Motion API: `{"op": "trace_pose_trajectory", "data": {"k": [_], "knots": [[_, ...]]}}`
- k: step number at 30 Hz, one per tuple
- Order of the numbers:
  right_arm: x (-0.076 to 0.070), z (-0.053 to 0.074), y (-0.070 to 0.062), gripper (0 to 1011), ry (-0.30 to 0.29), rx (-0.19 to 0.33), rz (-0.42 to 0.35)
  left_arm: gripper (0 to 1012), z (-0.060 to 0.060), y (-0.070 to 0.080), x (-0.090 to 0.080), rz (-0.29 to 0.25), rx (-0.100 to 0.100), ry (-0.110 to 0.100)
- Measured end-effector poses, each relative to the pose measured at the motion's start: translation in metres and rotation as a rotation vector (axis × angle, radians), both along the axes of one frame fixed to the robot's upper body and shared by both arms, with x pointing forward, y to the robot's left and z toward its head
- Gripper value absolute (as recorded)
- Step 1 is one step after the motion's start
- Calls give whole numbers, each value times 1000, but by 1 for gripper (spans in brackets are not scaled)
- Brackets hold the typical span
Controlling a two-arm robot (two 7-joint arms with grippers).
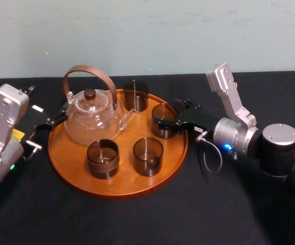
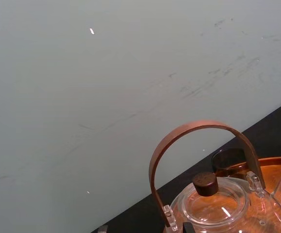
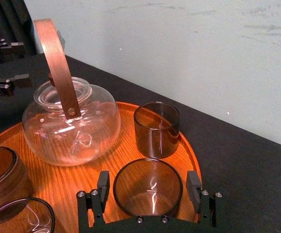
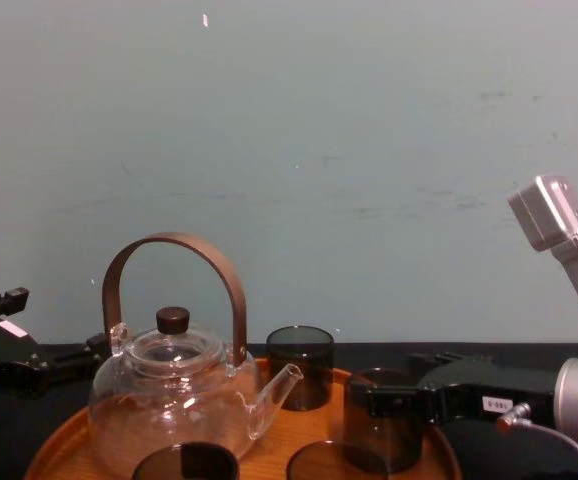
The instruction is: Pick up the glass from the table and place it on the tray.
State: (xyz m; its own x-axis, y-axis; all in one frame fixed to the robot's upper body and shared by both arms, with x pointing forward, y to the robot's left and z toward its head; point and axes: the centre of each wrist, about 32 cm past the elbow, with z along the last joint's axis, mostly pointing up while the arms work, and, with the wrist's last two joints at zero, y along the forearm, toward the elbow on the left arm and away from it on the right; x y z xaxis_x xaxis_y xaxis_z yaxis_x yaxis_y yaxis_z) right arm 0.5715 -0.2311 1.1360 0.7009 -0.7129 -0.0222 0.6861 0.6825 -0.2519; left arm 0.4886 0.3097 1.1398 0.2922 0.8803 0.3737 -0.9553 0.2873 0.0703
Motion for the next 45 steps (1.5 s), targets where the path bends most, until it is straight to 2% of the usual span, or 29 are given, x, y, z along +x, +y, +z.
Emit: {"op": "trace_pose_trajectory", "data": {"k": [10,17,28,35,38,45], "knots": [[-1,0,-2,1002,13,16,1,1002,0,0,0,0,0,0],[-7,4,-8,1002,14,26,-11,1002,0,0,0,0,0,0],[-33,24,-23,1002,-78,51,21,1001,0,0,0,0,0,0],[-53,31,-39,1002,-131,63,10,1001,0,0,0,0,0,0],[-57,31,-44,1002,-134,65,-9,1002,0,0,0,0,0,0],[-65,28,-66,1002,-130,68,-98,1001,0,0,0,0,0,0]]}}
